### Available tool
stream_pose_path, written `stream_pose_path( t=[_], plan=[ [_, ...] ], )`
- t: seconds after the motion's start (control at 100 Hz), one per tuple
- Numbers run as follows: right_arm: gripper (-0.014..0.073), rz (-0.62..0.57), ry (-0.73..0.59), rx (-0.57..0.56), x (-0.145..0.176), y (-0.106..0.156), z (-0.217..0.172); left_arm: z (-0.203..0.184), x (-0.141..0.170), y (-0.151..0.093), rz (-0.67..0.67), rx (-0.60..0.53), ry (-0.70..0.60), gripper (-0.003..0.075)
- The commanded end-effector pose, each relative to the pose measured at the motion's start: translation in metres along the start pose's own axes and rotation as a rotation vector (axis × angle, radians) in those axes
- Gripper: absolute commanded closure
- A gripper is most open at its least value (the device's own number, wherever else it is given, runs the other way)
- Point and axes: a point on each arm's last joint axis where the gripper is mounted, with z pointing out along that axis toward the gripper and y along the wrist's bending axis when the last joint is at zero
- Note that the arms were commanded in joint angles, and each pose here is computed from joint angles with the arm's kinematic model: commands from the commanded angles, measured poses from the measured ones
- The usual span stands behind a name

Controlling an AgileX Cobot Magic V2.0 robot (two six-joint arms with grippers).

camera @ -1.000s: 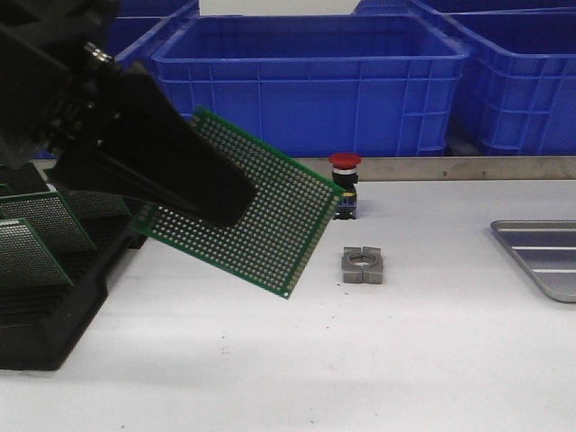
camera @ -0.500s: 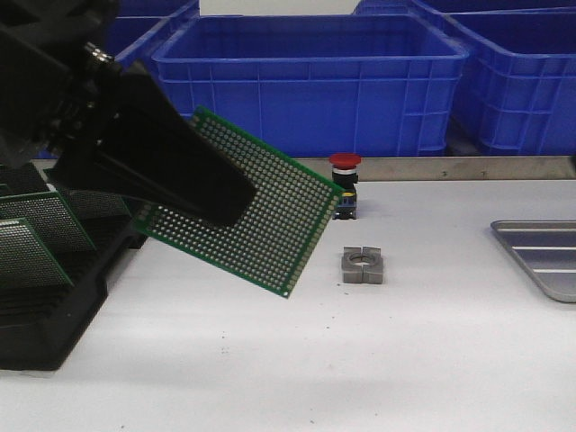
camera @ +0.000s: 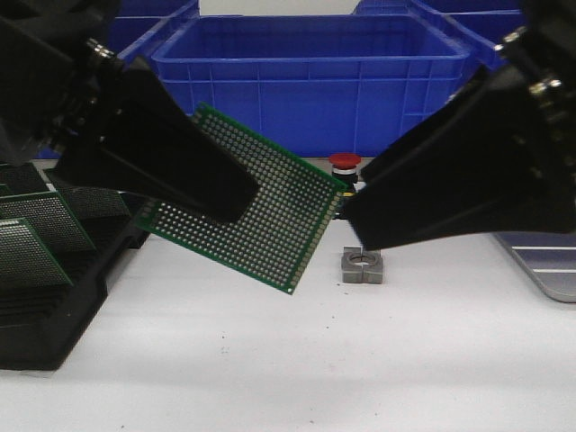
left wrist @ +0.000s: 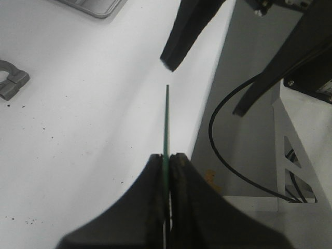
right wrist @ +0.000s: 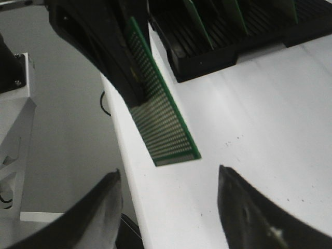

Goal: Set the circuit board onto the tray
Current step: 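Move the right gripper to the board and grasp its edge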

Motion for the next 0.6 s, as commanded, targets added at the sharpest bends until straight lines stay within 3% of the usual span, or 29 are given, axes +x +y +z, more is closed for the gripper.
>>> stream_pose_path(
  t=[0.0,0.26,0.33,0.52,0.59],
  plan=[
    [0.0159,0.001,-0.068,-0.022,-0.019,-0.004,0.007,-0.006,-0.016,-0.006,-0.009,0.014,-0.079,0.0737],
    [0.0176,0.028,-0.05,-0.135,-0.029,-0.017,0.03,-0.006,-0.016,-0.006,-0.014,0.016,-0.083,0.0737],
    [0.0263,0.032,-0.054,-0.183,-0.029,-0.015,0.032,-0.006,-0.016,-0.006,-0.014,0.016,-0.084,0.0737],
    [0.0668,0.033,-0.054,-0.198,-0.029,-0.014,0.032,-0.006,-0.016,-0.006,-0.017,0.012,-0.088,0.0737],
    [0.0659,0.033,-0.055,-0.201,-0.029,-0.014,0.032,-0.007,-0.018,-0.005,-0.018,-0.003,-0.095,0.0737]
  ],
)
